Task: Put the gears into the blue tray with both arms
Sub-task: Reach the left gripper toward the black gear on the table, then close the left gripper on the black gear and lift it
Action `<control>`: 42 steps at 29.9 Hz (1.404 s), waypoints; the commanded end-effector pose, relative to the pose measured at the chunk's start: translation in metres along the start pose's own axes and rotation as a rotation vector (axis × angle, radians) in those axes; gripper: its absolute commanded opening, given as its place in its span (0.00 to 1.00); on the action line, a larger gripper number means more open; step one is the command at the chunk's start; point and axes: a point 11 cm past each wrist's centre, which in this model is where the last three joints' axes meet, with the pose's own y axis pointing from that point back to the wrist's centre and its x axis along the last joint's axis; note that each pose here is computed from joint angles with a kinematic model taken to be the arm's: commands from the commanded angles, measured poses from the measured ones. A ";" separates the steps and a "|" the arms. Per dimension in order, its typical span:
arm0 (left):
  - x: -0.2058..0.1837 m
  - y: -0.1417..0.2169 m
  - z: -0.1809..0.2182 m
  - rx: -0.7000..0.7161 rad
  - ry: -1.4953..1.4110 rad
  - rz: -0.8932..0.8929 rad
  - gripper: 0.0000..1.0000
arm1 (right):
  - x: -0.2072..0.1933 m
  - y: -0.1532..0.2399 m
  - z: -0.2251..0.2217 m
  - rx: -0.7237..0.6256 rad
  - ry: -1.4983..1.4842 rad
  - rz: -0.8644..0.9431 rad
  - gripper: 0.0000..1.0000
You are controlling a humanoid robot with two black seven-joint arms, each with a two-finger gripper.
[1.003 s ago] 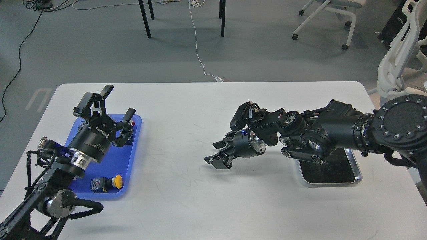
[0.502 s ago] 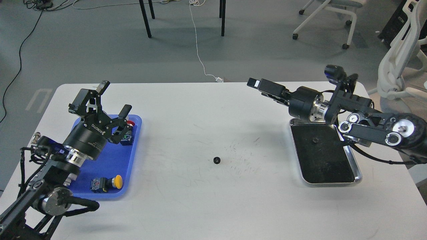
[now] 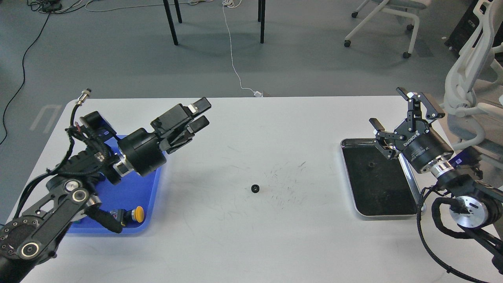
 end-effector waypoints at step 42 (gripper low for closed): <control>-0.078 -0.094 -0.104 0.322 -0.824 -0.824 0.47 | 0.015 0.015 -0.005 0.018 -0.022 0.035 0.99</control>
